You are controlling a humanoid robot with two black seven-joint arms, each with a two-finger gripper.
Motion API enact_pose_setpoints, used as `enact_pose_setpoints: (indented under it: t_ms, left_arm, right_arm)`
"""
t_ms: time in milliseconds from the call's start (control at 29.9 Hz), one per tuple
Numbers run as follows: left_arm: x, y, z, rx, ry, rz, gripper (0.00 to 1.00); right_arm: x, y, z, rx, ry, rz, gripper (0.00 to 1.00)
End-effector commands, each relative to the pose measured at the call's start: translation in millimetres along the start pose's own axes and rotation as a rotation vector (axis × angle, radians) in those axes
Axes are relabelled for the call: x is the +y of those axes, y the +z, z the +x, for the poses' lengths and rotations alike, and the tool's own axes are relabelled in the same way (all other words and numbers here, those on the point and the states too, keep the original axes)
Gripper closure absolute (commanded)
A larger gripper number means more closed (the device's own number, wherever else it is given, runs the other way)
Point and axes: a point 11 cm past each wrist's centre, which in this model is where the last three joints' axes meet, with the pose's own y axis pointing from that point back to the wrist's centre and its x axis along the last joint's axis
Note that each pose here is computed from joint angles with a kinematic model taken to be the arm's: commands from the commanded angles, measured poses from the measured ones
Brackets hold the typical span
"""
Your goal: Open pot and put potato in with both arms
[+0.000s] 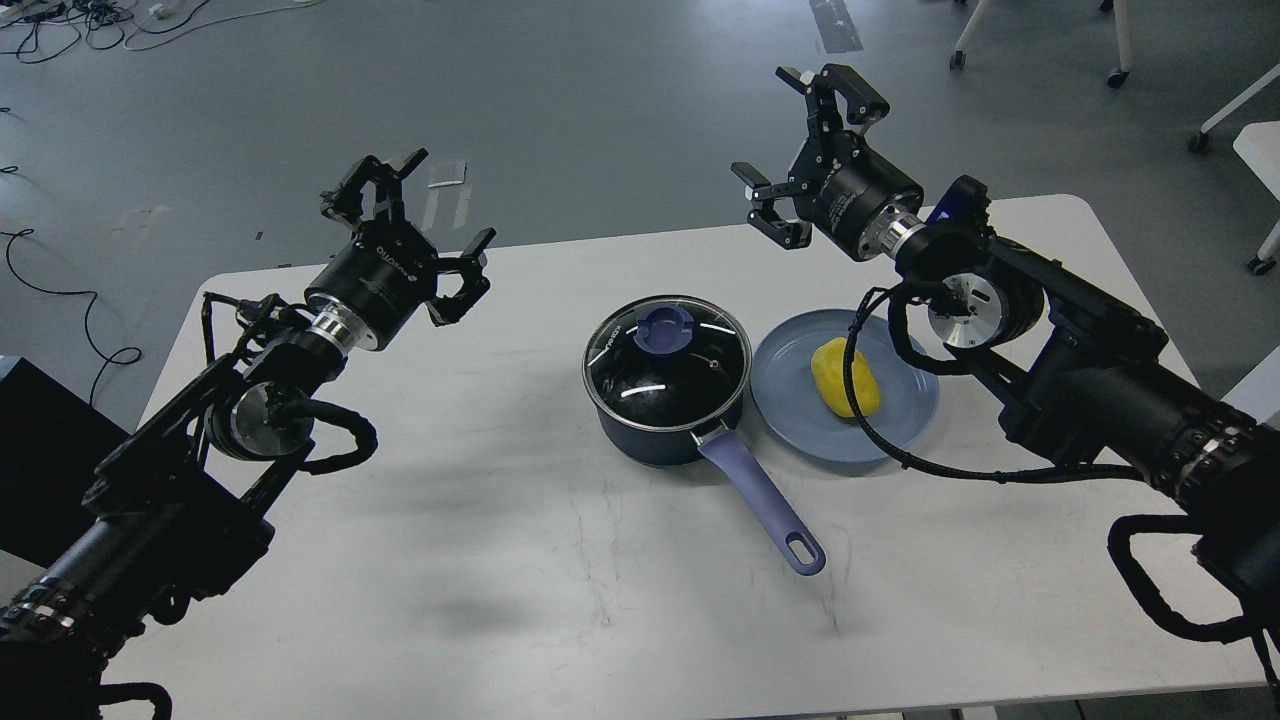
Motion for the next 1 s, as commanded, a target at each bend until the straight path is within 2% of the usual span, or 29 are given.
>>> enact_pose_setpoints:
  t_ms: [0,970]
  left_arm:
    - [1.3,-1.7,0.1,-0.004,-0.008,0.003,0.02]
    - [-0.4,-3.1,-3.8,0.014,-0.028,0.003,0.02]
  right_arm:
    - [-1.8,-3.3,0.6,0.011,0.003,-0.001,0.00]
    - [-1.6,-1.0,0.4,0.020,0.003,-0.009,0.00]
